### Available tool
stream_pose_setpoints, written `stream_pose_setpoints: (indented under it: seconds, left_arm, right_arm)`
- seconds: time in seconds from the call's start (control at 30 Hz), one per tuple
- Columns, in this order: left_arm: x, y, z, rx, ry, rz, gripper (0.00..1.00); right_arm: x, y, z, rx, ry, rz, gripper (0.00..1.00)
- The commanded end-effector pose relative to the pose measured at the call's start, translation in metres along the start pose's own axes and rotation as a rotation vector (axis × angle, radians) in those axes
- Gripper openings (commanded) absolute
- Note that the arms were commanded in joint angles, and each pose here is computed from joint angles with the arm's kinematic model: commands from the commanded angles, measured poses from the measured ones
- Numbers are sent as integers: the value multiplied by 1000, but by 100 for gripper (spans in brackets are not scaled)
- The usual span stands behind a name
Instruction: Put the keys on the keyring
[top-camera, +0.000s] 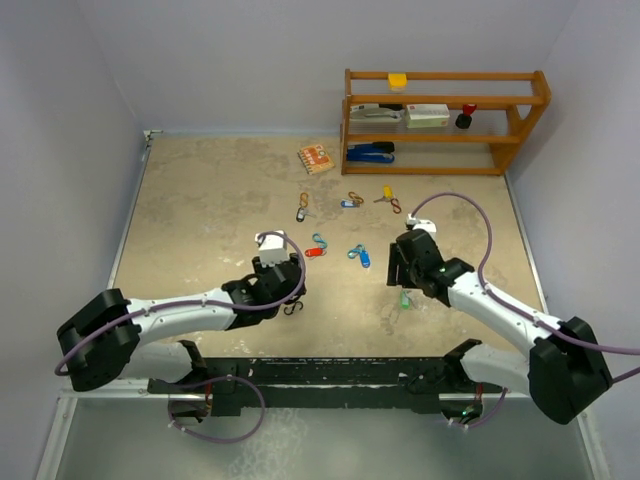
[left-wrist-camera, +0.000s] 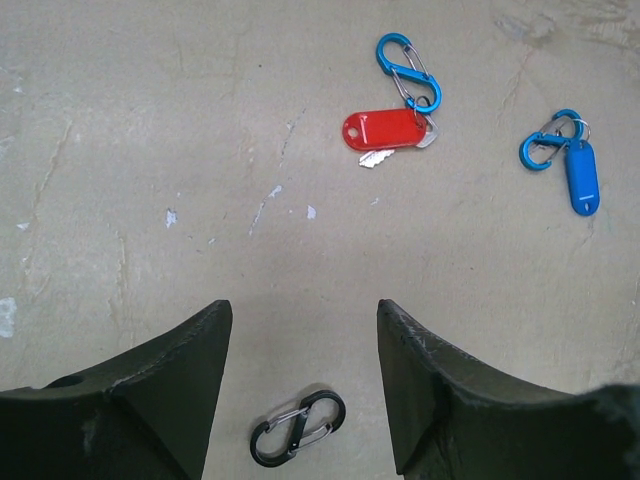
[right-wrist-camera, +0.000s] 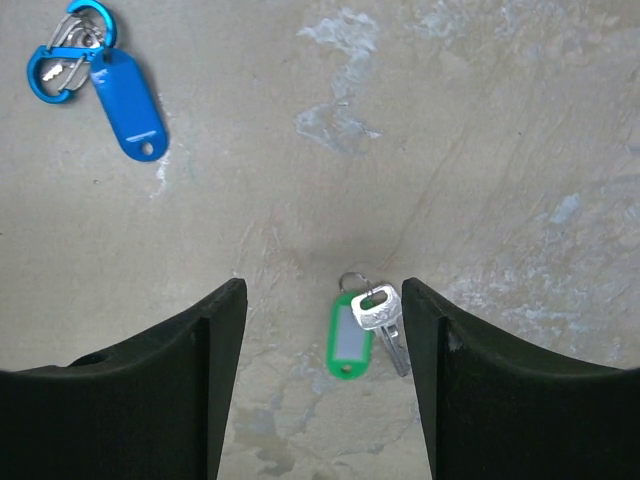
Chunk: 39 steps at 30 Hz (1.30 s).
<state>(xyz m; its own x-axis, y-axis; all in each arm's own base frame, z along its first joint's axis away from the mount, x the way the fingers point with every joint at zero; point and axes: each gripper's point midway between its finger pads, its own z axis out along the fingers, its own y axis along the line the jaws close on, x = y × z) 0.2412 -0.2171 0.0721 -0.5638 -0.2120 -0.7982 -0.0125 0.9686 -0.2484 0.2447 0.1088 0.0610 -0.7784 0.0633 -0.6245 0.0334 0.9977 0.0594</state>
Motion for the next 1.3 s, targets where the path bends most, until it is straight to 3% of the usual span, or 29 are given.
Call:
stream_pose_setpoints:
  seconds: [0.0, 0.23, 0.63, 1.27]
  left_arm:
    - [3, -11, -2, 43, 8, 18, 57]
    - [13, -6, -5, 39, 27, 44, 56]
    - [14, -2, -4, 26, 27, 51, 55]
    - [16, -1, -3, 15, 29, 57, 55]
  right_arm:
    - [-1, -14, -2, 35, -22, 57, 66]
    - [6, -29, 3, 43, 8, 75, 62]
    - [18, -19, 12, -22, 53, 77, 45]
    - [28, -18, 24, -31, 86, 74, 38]
